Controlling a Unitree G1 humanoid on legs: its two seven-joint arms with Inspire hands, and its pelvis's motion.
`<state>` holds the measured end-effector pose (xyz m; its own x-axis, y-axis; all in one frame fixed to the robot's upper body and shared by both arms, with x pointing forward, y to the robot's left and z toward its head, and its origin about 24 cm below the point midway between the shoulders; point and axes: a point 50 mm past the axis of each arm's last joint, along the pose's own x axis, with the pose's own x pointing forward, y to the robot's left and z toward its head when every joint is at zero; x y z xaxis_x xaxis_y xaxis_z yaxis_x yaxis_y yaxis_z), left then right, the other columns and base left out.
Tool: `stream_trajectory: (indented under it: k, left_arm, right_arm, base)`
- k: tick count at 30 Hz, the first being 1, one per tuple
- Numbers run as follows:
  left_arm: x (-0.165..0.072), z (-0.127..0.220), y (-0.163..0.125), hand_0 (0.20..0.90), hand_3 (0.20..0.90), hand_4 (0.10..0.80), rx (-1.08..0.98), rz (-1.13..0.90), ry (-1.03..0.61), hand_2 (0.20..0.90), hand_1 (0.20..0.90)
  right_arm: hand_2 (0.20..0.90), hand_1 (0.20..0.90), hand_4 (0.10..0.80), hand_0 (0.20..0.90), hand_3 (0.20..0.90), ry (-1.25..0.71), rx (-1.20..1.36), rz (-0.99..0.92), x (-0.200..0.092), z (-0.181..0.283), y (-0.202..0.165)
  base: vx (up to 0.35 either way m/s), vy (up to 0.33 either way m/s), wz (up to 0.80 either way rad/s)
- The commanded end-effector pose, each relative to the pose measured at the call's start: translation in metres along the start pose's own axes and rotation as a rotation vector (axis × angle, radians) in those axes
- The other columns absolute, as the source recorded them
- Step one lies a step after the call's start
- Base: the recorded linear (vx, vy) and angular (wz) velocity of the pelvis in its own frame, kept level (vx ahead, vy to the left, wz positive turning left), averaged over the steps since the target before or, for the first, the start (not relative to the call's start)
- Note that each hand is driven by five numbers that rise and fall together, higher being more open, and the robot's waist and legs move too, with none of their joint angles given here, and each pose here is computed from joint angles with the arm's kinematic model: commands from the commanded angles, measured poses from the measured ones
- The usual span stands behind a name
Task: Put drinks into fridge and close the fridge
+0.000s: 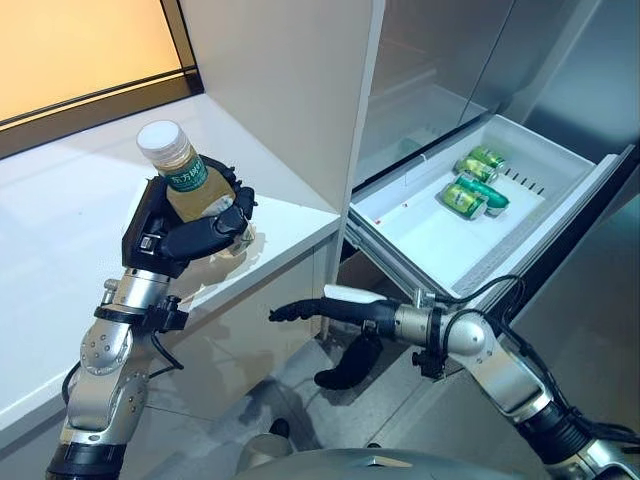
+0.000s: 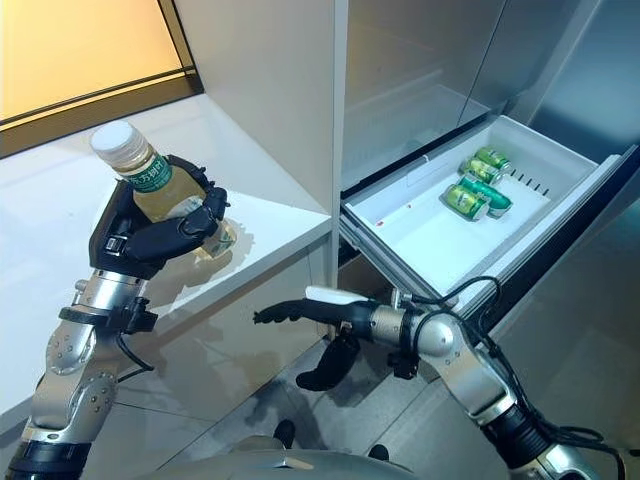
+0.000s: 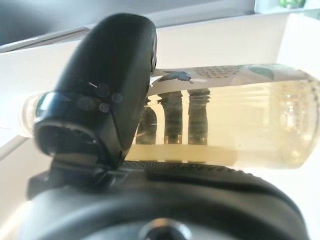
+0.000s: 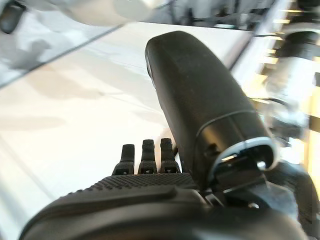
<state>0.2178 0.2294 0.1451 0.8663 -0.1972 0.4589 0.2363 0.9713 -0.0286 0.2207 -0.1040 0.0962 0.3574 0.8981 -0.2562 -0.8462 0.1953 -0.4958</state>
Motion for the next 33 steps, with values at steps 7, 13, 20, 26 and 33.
stream_trajectory:
  k: [7,13,20,26,33]
  left_arm:
    - [0.029,0.09,-0.016,0.3,0.2,0.1,0.062,-0.209,-0.547,0.3,0.3]
    - [0.027,0.093,-0.013,0.3,0.2,0.1,0.129,-0.208,-0.561,0.3,0.3]
    - [0.027,0.098,-0.006,0.3,0.2,0.1,0.212,-0.183,-0.563,0.3,0.3]
    - [0.03,0.097,-0.011,0.3,0.2,0.1,0.197,-0.225,-0.551,0.3,0.3]
    - [0.037,0.094,-0.018,0.3,0.2,0.1,0.157,-0.271,-0.538,0.3,0.3]
  right_arm:
    - [0.9,0.9,0.8,0.9,0.9,-0.405,0.019,-0.188,-0.019,0.063,-0.04]
    - [0.9,0.9,0.8,0.9,0.9,-0.453,0.077,-0.386,-0.034,0.058,-0.053]
    - [0.9,0.9,0.8,0.9,0.9,-0.467,0.105,-0.427,-0.043,0.058,-0.056]
    - [0.9,0.9,0.8,0.9,0.9,-0.447,0.154,-0.421,-0.037,0.054,-0.056]
    - [0.9,0.9,0.8,0.9,0.9,-0.438,0.204,-0.397,-0.024,0.052,-0.06]
  base:
    - [0.001,-0.002,-0.01]
    - [0.0,0.0,0.0]
    - [0.0,0.0,0.0]
    - [0.0,0.0,0.0]
    - [0.0,0.0,0.0]
